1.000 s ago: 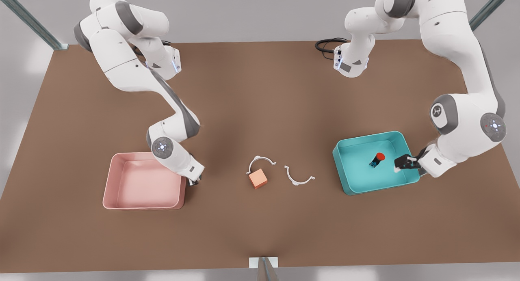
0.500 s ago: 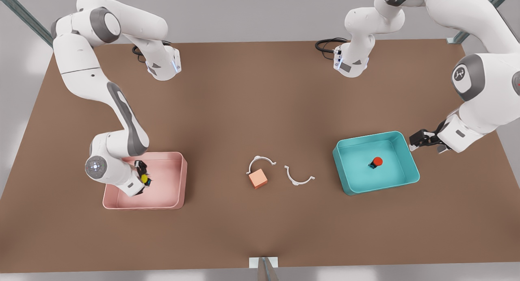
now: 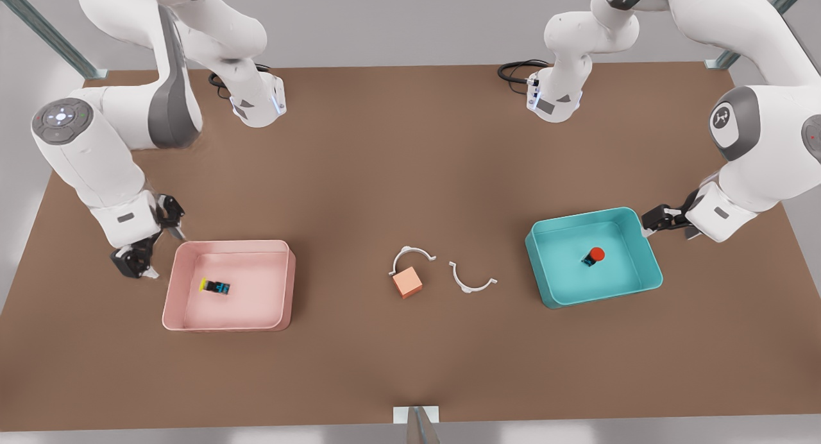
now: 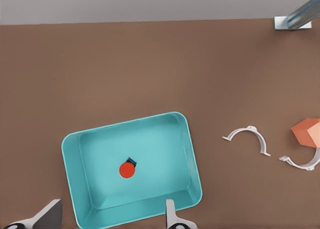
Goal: Place the red button in the blue storage box with the left arm, and place the yellow button in the pink storage box with the right arm
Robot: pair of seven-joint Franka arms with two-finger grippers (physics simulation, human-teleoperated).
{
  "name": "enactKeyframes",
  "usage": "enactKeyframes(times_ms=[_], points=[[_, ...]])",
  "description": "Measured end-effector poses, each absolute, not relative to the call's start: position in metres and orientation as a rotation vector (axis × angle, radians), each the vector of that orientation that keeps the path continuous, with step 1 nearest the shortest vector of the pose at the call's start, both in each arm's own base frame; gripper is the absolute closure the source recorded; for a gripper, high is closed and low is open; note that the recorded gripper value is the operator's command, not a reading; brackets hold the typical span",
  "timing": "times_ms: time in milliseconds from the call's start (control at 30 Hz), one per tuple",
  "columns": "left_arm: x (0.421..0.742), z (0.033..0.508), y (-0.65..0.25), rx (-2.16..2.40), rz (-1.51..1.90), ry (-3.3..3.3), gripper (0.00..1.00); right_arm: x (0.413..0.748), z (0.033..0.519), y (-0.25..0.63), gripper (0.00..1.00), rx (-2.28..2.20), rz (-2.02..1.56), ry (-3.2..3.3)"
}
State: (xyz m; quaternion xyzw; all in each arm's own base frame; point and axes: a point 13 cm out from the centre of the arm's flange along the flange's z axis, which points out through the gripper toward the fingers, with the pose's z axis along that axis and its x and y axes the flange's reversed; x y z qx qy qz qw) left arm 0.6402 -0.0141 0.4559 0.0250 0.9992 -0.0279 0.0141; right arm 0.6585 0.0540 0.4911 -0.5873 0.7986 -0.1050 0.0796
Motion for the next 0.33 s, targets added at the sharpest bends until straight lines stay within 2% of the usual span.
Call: enactKeyframes(times_ms=[67,167,333], points=[[0.64,0.456,-0.014,0.072,-0.087,3.112,0.0,0.637,0.509,0.033,0.0,-1.537,-0.249,2.547],[0.64,0.456,-0.014,0.065,-0.086,3.113,0.0,0.617,0.501,0.006,0.0,-1.267,-0.159,2.763],[0.64,0.456,-0.013,0.053,-0.085,3.114,0.0,0.61,0.479,0.005,0.0,-0.96,-0.087,2.952]])
